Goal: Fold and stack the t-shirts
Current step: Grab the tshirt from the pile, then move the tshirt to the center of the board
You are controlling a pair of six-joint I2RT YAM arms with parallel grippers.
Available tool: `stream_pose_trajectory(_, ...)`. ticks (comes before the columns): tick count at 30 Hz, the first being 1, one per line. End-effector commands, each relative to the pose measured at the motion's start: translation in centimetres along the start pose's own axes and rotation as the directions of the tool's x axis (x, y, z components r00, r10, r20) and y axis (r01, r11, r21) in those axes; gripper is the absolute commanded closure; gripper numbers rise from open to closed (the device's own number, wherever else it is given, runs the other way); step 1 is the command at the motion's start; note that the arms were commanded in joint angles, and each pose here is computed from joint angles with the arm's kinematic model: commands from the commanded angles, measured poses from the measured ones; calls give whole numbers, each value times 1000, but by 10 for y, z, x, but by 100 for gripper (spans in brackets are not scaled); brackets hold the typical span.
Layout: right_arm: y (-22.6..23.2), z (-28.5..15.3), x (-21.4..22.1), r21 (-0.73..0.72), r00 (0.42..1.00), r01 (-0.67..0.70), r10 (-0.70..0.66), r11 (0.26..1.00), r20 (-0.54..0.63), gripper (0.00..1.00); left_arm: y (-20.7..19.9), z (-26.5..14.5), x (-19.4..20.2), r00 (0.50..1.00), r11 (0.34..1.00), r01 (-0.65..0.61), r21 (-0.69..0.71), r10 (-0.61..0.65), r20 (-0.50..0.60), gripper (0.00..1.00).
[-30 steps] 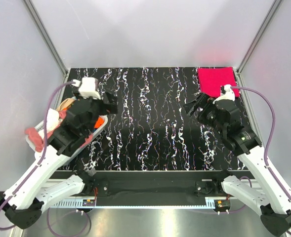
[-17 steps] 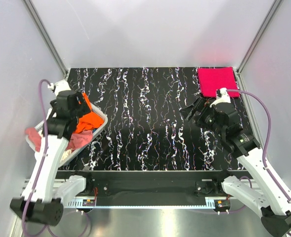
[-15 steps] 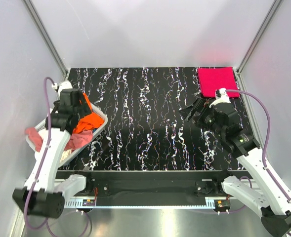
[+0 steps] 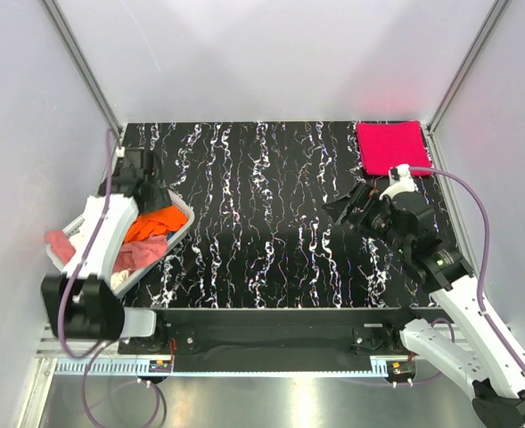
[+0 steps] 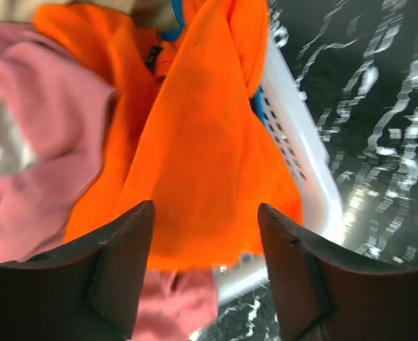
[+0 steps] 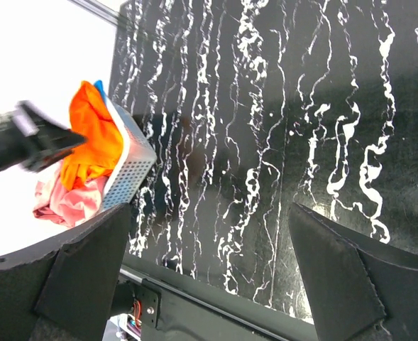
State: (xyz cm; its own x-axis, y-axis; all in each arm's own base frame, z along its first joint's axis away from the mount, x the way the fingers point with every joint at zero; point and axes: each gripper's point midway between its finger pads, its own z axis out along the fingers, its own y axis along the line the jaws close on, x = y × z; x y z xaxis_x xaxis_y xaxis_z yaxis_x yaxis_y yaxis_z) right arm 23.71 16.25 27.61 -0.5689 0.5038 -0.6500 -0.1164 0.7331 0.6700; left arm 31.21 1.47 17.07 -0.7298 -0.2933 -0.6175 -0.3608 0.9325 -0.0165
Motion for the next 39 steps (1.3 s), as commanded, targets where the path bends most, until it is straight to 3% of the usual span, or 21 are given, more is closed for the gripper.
stream_pose_trajectory(1, 18, -13, -15, -78, 998, 28, -23, 997, 63, 0, -1, 18, -14, 1000, 999, -15, -37, 15, -1, 37)
stream_pose_trajectory(2, 19, -16, -16, -83, 997, 27, -21, 996, 73, 0, -4, 26, -10, 999, 999, -17, -41, 16, -28, 40)
stream_pose_trajectory(7, 17, -20, -17, -83, 996, 26, -18, 996, 88, 0, -22, 7, -36, 1000, 999, -13, 41, 12, 21, 95)
stream_pose_trajectory(10, 18, -20, -15, -88, 997, 17, -10, 996, 81, 0, -22, -52, -99, 976, 999, 0, 54, -12, 219, 100)
stream_pose_trajectory(11, 19, -20, -15, -89, 997, 14, -7, 996, 80, 0, -24, -87, -133, 944, 996, 9, 90, -38, 329, 100)
stream_pose_trajectory(14, 17, -23, -18, -84, 994, -20, 29, 996, 102, 0, -21, -152, -189, 859, 992, 9, 126, -72, 508, 100)
stream_pose_trajectory(16, 17, -24, -18, -90, 993, -33, 43, 995, 108, 0, -27, -178, -209, 821, 986, -14, 169, -85, 564, 100)
stream_pose_trajectory(18, 15, -23, -22, -78, 991, -38, 47, 996, 124, 0, -34, -225, -235, 748, 967, -41, 251, -137, 650, 100)
stream_pose_trajectory(22, 18, -22, -26, -74, 991, -34, 43, 997, 130, 0, -71, -321, -263, 613, 835, -186, 518, -313, 725, 100)
stream_pose_trajectory(23, 18, -20, -26, -70, 991, -36, 45, 997, 128, 1, -85, -352, -260, 594, 758, -273, 592, -352, 724, 100)
stream_pose_trajectory(24, 17, -20, -28, -63, 990, -37, 45, 997, 133, 0, -92, -384, -267, 530, 695, -344, 631, -411, 742, 100)
stream_pose_trajectory(25, 19, -19, -29, -63, 990, -40, 48, 997, 136, 0, -105, -409, -257, 544, 586, -407, 700, -460, 701, 100)
stream_pose_trajectory(26, 19, -19, -29, -62, 990, -41, 50, 997, 135, 0, -108, -443, -262, 472, 514, -489, 705, -523, 709, 100)
stream_pose_trajectory(28, 19, -18, -30, -61, 990, -40, 48, 997, 136, 0, -113, -478, -253, 474, 378, -548, 746, -594, 650, 100)
stream_pose_trajectory(29, 19, -18, -31, -58, 989, -42, 50, 997, 139, 0, -112, -496, -254, 442, 335, -583, 740, -633, 635, 100)
stream_pose_trajectory(30, 19, -19, -33, -57, 988, -41, 49, 998, 144, 0, -113, -504, -253, 445, 296, -594, 748, -655, 611, 100)
stream_pose_trajectory(31, 18, -18, -32, -53, 988, -44, 51, 998, 143, 0, -121, -503, -248, 504, 216, -584, 783, -660, 558, 100)
stream_pose_trajectory(32, 18, -19, -34, -52, 987, -46, 54, 998, 153, 0, -119, -518, -247, 474, 170, -629, 758, -689, 548, 100)
stream_pose_trajectory(34, 18, -19, -35, -49, 985, -59, 66, 997, 158, 0, -129, -516, -247, 526, 84, -617, 783, -696, 489, 100)
stream_pose_trajectory(36, 16, -20, -35, -46, 984, -66, 72, 997, 165, 0, -140, -512, -249, 550, 52, -614, 788, -687, 474, 100)
stream_pose_trajectory(39, 13, -19, -35, -36, 982, -80, 85, 996, 172, 0, -167, -481, -246, 659, -19, -551, 835, -624, 420, 100)
